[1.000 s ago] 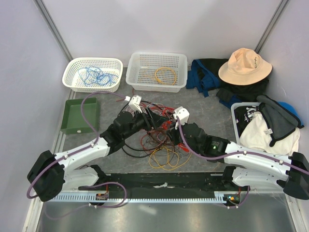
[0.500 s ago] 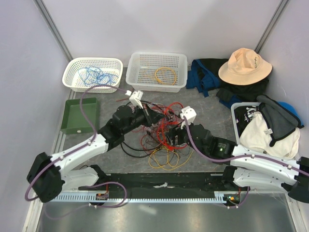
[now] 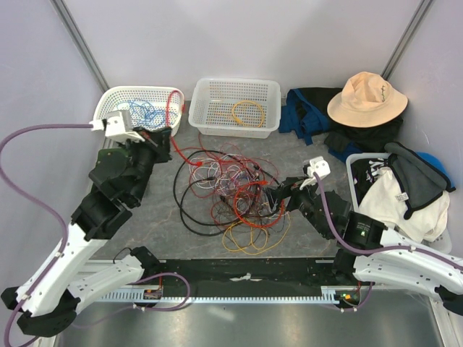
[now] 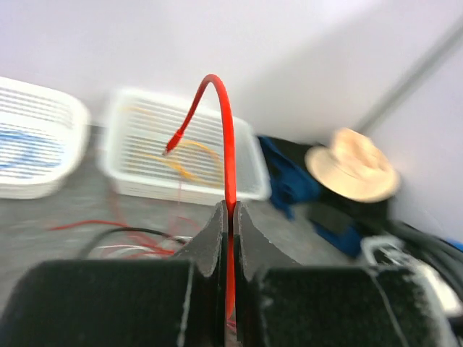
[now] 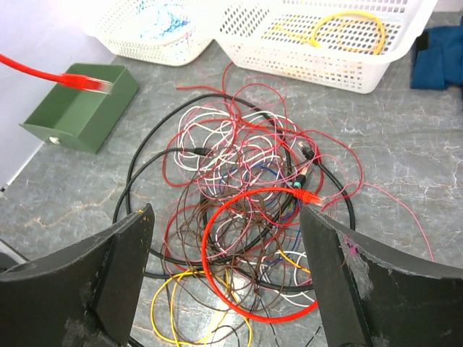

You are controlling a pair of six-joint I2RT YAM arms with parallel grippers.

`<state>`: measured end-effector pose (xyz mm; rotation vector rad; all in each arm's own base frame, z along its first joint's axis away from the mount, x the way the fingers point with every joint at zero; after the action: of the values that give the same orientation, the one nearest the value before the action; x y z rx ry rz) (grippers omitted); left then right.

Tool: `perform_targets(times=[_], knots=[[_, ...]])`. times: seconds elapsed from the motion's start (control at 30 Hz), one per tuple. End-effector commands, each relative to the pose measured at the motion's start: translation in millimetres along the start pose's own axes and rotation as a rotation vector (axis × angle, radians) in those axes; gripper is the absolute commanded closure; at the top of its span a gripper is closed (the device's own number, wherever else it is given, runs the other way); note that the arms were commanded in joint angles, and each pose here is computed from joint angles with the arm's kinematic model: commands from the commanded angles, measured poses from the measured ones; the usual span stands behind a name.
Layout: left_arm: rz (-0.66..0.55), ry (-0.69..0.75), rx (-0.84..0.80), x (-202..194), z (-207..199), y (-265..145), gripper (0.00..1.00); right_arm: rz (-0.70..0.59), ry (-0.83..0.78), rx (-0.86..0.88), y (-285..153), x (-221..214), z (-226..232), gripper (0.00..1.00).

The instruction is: Untangle the cables

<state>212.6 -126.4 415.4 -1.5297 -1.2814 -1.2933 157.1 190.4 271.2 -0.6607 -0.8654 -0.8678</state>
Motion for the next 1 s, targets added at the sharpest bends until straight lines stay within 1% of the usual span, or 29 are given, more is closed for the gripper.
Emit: perform_targets(times=[0.0,0.2,0.23,0.3,0.33,0.37,0.53,0.63,0.67,0.73,0.77,0.83,0.97], knots=[[0.023,0.200,0.397,12.1,62.0,-20.7,0.98,-0.020,0.011,-0.008,-3.2,-1.8,-5.9,0.11],[0.049,0.277,0.649,19.4,93.6,-33.8,0.98,-0.015,0.007,0.005,-5.5,-5.3,-8.3,0.11],[0.077,0.302,0.677,14.5,97.5,-31.9,0.98,-0.014,0.010,0.013,-5.6,-5.4,-7.4,0.11],[0.109,0.295,0.743,11.9,112.5,-30.3,0.98,-0.015,0.017,0.027,-6.2,-5.8,-6.3,0.11],[0.129,0.263,0.768,5.8,117.8,-24.7,0.98,-0.014,0.016,0.027,-6.3,-6.7,-6.8,0.11],[0.172,0.260,0.787,-1.5,126.2,-23.8,0.98,-0.011,0.017,0.033,-6.3,-7.8,-6.5,0.11],[0.300,0.098,0.859,-29.6,180.0,-4.7,0.98,-0.009,0.047,0.074,-6.7,-13.9,-5.0,0.11],[0.319,0.027,0.894,-38.7,195.7,4.6,0.98,-0.001,0.054,0.085,-6.7,-19.1,-5.6,0.11],[0.305,-0.007,0.925,-39.1,204.8,5.6,0.98,-0.004,0.056,0.091,-6.7,-19.0,-5.1,0.11],[0.316,-0.049,0.914,-44.1,210.8,14.0,0.98,0.001,0.058,0.097,-6.0,-23.0,-6.0,0.11],[0.298,-0.071,0.908,-42.8,212.5,19.4,0.98,0.003,0.058,0.103,-5.6,-24.1,-5.4,0.11],[0.299,-0.111,0.890,-44.3,216.2,25.5,0.98,0.015,0.056,0.111,-4.8,-27.9,-5.0,0.12],[0.314,-0.175,0.892,-51.1,227.1,42.2,0.98,0.018,0.055,0.111,-5.2,-30.2,-6.7,0.11]])
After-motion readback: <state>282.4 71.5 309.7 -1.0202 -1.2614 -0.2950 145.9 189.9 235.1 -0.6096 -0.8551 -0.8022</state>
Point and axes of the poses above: each gripper's point midway between its finger pads, its own y axis out along the fingers, its own z axis along the line the jaws close on, x = y × z, the point moved 5 cm from there along -y, back along the fingers, and after that the axes turned 13 degrees about y, right-handed, at the moved point
